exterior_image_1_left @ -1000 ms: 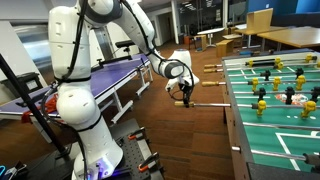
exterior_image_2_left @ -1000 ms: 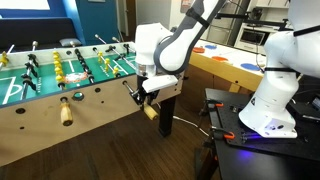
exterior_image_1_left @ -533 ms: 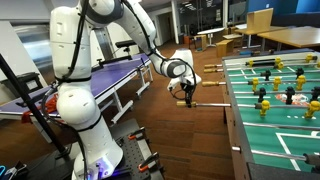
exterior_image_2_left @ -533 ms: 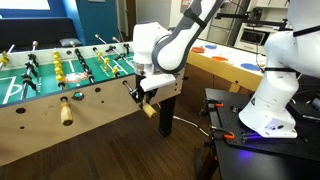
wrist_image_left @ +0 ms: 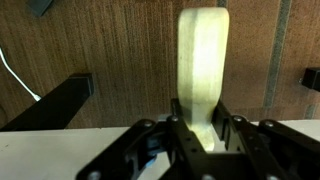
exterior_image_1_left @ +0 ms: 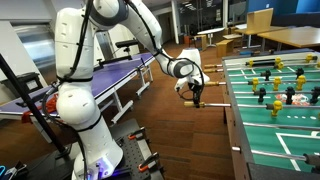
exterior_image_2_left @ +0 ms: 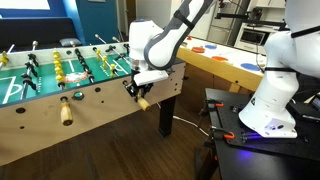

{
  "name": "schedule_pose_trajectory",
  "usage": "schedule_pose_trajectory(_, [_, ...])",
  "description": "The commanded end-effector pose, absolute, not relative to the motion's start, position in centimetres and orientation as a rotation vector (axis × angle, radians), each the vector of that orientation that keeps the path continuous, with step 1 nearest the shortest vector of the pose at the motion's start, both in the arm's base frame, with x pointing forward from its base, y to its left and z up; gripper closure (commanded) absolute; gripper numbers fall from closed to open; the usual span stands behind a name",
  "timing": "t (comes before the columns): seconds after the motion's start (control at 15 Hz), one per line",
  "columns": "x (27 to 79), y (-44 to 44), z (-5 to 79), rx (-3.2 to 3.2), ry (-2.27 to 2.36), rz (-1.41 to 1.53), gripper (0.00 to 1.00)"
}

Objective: Push the third rod to the right

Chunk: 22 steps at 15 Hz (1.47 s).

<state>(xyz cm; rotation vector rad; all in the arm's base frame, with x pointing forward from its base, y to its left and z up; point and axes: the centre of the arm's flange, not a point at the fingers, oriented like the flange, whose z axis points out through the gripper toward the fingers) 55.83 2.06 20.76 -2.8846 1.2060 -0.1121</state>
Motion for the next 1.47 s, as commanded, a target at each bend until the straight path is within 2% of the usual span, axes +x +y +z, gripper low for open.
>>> schedule_pose_trajectory(0.0, [57.6,-1.6,21.2,-2.896,1.242,-0.108,0.91])
schedule_pose_trajectory(0.73, [62.6,-8.7,21.9,-2.878,1.261,-0.148,0.91])
schedule_pose_trajectory(1.13, [64.0,-9.1,22.8,-2.917,1.208,-0.065,0.91])
schedule_pose_trajectory(1.2, [64.0,-9.0,22.8,-2.924,1.201,-0.049,0.70])
schedule_pose_trajectory(1.27, [63.8,-8.6,23.4,-2.932,1.196,-0.048,0.42])
schedule_pose_trajectory(1.33, [63.3,-8.3,24.1,-2.933,1.192,-0.054,0.42])
schedule_pose_trajectory(1.4, [62.8,-8.1,25.1,-2.936,1.188,-0.077,0.38])
